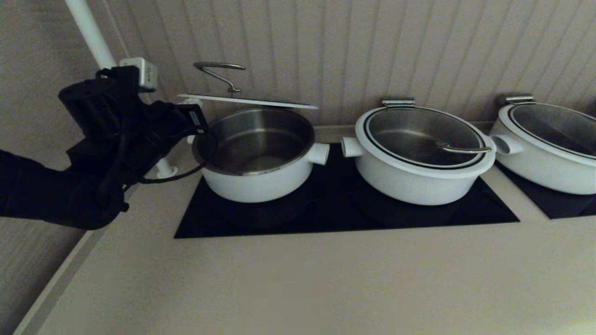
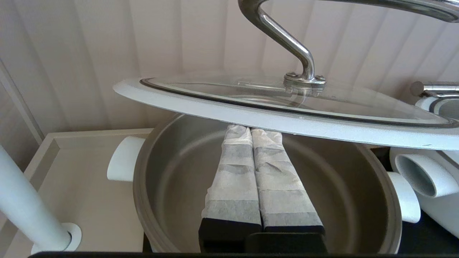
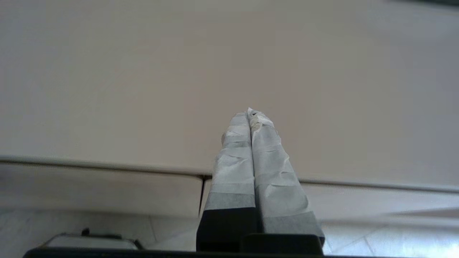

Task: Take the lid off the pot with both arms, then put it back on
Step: Open the pot lid completely

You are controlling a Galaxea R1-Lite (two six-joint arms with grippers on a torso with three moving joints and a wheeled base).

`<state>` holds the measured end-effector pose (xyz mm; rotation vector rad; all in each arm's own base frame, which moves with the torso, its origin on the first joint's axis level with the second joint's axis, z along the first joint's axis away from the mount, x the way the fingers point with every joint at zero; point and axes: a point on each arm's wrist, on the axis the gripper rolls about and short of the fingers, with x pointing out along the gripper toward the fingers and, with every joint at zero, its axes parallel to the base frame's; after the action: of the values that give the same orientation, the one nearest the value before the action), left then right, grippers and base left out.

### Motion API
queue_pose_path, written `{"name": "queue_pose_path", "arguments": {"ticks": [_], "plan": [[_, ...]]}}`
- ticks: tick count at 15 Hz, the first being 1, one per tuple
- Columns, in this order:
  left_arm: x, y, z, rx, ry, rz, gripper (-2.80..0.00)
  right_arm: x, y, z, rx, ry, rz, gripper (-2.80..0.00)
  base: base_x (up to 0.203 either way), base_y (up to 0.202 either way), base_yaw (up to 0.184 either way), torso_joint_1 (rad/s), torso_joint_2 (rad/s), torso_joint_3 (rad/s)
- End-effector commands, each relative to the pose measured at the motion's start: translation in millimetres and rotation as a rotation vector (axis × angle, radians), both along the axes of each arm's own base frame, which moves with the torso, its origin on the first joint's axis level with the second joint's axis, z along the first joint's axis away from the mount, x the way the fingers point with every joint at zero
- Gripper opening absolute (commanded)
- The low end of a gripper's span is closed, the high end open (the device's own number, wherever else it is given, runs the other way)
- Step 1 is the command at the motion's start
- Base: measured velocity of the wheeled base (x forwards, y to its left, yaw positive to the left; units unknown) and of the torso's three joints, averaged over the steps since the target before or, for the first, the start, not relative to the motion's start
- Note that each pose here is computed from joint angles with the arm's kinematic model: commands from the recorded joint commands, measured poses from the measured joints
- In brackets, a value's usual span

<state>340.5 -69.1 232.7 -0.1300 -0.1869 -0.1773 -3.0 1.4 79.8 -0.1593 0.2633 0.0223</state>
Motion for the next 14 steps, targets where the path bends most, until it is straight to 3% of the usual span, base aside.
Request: {"name": "queue_pose_path", "arguments": {"ticks": [1,5,14], "plan": [[4,-1,-1,-0.002,-0.003,0.000,-2.80,0,0,-1,0.002,-0.010,0.053,-2.80,0.000,0.000,0.000,0.000,0.00,0.000],[4,-1,1,-0.002,-0.010,0.000,-2.80,-3,0,-1,0.057,-0.039,0.058,-2.80,0.000,0.000,0.000,0.000,0.00,0.000],[6,-1,8,-0.008,-0.036,0.001,-2.80,-12,0,-2,0.056,-0.156,0.043,-2.80,0.000,0.000,0.000,0.000,0.00,0.000]]}}
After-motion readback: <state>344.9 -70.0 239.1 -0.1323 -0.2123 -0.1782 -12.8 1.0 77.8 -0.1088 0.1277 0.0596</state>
